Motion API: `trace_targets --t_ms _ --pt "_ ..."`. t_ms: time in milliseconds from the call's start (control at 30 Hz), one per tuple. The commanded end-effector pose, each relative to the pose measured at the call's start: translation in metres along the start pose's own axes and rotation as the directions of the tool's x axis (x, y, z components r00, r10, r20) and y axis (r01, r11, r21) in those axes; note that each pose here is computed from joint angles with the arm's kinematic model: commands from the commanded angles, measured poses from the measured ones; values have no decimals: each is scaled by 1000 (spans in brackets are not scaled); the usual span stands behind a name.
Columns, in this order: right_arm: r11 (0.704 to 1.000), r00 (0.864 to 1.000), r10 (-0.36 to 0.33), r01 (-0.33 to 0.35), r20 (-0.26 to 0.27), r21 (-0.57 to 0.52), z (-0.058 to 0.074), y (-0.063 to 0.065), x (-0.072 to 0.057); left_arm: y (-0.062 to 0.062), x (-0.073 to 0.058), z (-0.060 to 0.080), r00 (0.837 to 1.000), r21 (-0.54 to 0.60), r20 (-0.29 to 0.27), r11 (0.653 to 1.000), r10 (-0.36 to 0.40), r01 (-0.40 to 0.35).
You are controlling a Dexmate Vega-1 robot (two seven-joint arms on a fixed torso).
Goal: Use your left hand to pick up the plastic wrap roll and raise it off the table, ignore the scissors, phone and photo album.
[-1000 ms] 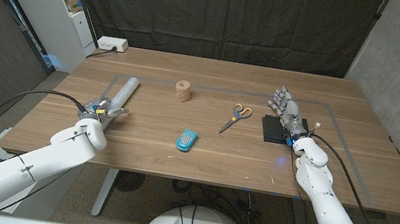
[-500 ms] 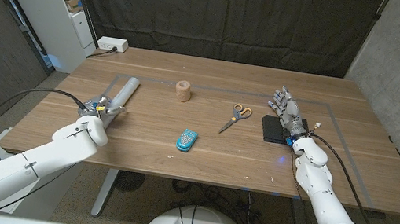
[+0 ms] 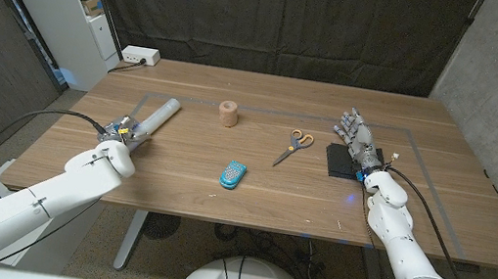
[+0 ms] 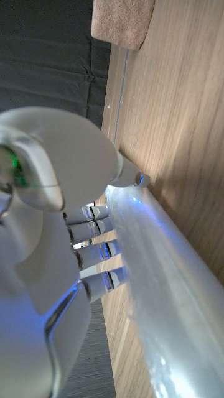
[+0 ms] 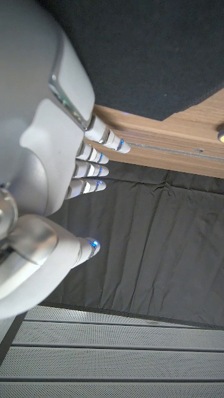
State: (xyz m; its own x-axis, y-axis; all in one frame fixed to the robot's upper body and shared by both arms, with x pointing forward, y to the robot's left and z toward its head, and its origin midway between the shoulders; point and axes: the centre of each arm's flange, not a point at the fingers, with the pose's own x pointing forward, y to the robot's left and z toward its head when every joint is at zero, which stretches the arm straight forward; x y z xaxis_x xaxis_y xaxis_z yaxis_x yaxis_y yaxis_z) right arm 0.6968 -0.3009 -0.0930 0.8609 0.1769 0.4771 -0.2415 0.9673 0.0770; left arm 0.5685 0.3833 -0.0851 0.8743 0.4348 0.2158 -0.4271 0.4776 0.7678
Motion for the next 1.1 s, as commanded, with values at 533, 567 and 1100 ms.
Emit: trace_targets --t_ms 533,567,1100 --pt "1000 1000 5 -5 -3 16 -5 8 8 1 6 0 1000 -78 -8 997 18 -19" --pt "1000 1000 6 -6 -2 16 -4 8 8 1 6 0 1000 -81 -6 996 27 -27" --pt "1000 1000 9 -9 10 21 -1 15 11 8 8 -1 999 -120 -9 992 40 -41"
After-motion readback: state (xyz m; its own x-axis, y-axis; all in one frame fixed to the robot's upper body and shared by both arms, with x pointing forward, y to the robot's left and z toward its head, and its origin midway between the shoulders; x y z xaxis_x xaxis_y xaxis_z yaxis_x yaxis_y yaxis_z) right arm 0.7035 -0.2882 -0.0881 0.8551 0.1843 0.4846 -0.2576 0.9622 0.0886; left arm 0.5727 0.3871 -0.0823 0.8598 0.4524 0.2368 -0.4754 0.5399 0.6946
